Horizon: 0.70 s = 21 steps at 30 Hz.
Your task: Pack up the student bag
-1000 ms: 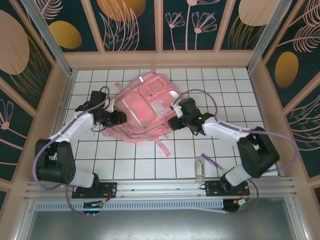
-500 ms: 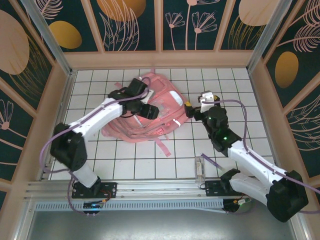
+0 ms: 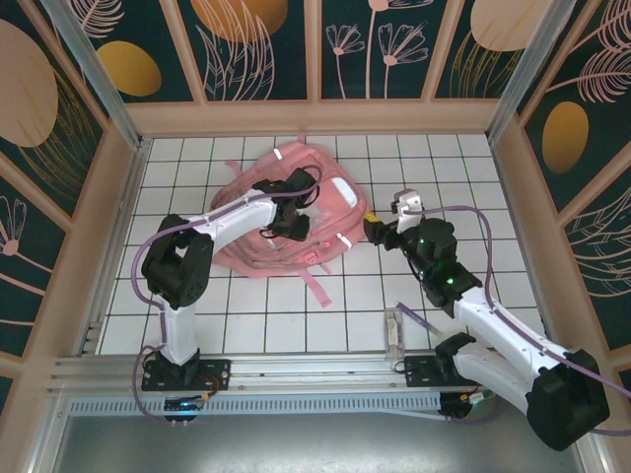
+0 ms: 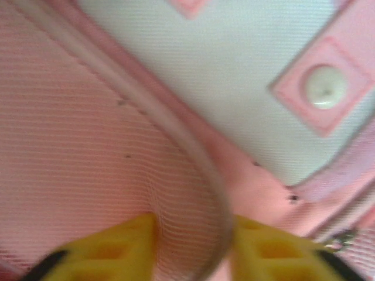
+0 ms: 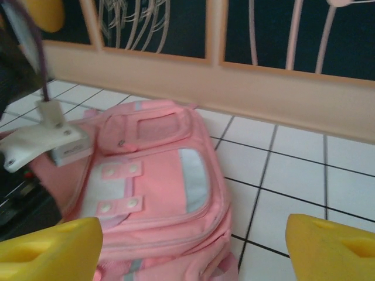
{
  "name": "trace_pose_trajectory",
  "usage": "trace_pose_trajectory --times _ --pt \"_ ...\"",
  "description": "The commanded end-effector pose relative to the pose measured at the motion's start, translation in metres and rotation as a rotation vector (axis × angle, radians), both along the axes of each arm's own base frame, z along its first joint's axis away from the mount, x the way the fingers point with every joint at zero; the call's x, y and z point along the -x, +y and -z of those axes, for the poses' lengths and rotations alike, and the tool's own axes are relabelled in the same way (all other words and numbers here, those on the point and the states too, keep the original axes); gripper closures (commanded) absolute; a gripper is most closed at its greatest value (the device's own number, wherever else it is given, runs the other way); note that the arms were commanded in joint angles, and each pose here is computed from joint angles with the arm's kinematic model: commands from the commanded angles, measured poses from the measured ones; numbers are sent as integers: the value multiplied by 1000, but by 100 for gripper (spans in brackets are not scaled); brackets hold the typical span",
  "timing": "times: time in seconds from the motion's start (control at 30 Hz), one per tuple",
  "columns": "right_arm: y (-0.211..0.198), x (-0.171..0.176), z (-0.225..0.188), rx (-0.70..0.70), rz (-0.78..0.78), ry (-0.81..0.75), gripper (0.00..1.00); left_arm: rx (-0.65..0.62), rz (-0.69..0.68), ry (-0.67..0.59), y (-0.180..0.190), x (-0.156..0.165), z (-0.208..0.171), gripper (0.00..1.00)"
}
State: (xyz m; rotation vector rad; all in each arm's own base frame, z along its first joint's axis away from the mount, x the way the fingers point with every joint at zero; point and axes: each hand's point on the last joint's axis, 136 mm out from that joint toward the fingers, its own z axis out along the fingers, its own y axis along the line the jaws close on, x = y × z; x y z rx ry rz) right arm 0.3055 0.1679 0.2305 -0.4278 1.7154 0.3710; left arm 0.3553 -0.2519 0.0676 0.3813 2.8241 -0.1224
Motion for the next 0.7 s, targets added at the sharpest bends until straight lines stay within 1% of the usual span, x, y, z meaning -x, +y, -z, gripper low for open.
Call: trace_pose_trajectory --times 0.0,0.03,0.1,0.13,0.17,0.2,0.27,0.33,0.47,0.53,0.67 --pt "31 23 11 -5 -230 40 22 54 -14 19 -8 -4 -10 95" --pt "44 33 17 14 -330 54 21 95 -3 11 -16 -6 -23 100" --pt "66 58 31 56 -547 56 20 190 15 15 -33 -7 -46 100" --pt "75 71 39 83 -656 33 18 244 26 20 -44 -8 -59 100" --pt "81 80 44 107 -732 6 16 283 28 23 -52 -10 -70 100" --pt "84 82 49 134 -769 -32 15 321 32 27 -59 -11 -80 100" --pt "87 76 51 180 -782 -124 14 375 37 30 -69 -12 -95 100" --pt "92 63 54 219 -784 -179 15 413 43 35 -76 -13 -104 100" --pt "102 42 63 306 -801 -224 18 452 37 76 -85 -12 -104 100" --pt "104 32 61 318 -791 -260 19 483 28 104 -92 -11 -102 100" --pt "108 25 65 347 -822 -249 24 539 6 138 -100 -9 -101 100"
